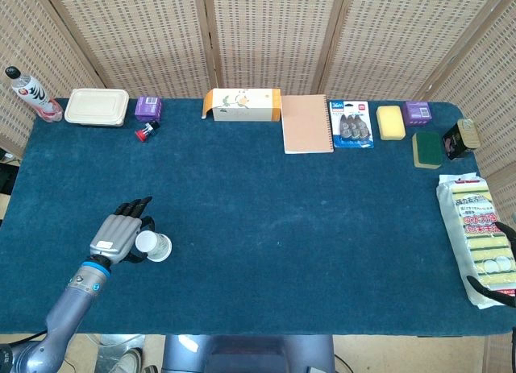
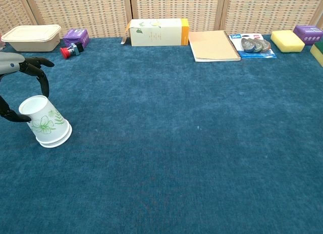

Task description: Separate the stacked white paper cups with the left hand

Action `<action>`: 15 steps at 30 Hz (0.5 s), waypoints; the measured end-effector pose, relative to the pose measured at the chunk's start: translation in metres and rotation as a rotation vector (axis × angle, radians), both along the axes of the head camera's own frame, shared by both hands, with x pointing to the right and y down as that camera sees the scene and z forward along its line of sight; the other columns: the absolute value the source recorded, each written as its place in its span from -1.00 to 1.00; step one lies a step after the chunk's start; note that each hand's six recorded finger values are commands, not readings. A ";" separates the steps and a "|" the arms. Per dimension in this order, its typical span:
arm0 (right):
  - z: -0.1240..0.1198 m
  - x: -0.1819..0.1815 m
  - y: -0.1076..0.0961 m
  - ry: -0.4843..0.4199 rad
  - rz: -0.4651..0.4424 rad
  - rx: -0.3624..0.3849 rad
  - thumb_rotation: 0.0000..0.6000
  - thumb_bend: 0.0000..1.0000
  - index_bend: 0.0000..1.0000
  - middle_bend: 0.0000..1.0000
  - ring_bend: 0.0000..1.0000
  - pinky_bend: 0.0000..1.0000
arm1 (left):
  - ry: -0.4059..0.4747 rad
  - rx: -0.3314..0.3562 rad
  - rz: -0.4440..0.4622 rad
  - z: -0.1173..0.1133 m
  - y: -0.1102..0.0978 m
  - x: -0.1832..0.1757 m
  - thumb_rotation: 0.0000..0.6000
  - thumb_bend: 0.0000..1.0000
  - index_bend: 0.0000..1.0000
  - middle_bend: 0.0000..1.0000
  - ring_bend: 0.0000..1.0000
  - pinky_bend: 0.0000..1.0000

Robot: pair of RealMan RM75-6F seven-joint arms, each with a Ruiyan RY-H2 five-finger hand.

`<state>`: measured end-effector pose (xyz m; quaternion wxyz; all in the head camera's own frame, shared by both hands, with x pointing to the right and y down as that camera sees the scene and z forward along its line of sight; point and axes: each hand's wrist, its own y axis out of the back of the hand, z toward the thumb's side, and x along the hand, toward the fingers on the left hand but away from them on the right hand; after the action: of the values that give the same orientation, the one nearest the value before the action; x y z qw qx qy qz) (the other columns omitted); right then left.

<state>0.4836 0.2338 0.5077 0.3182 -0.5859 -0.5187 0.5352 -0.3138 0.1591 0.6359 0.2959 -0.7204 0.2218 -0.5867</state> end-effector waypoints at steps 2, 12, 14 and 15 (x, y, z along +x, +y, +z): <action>0.000 0.000 0.000 0.000 0.000 0.001 1.00 -0.78 -0.74 -0.96 -1.00 -1.00 | 0.000 0.000 -0.001 0.000 0.000 0.000 1.00 -0.62 -0.19 -1.00 -1.00 -0.84; 0.000 -0.001 0.000 0.002 -0.002 -0.001 1.00 -0.78 -0.74 -0.96 -1.00 -1.00 | 0.037 0.037 -0.019 -0.027 -0.008 -0.001 1.00 -0.62 -0.19 -1.00 -1.00 -0.84; 0.000 -0.001 0.000 0.004 -0.003 0.000 1.00 -0.78 -0.74 -0.96 -1.00 -1.00 | 0.045 0.054 -0.023 -0.040 -0.010 -0.003 1.00 -0.62 -0.19 -1.00 -1.00 -0.84; 0.000 -0.001 0.000 0.004 -0.004 0.001 1.00 -0.78 -0.74 -0.96 -1.00 -1.00 | 0.048 0.063 -0.024 -0.046 -0.011 -0.004 1.00 -0.62 -0.19 -1.00 -1.00 -0.84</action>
<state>0.4827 0.2340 0.5078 0.3205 -0.5857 -0.5171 0.5357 -0.3180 0.1479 0.5901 0.3059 -0.7219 0.2558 -0.5655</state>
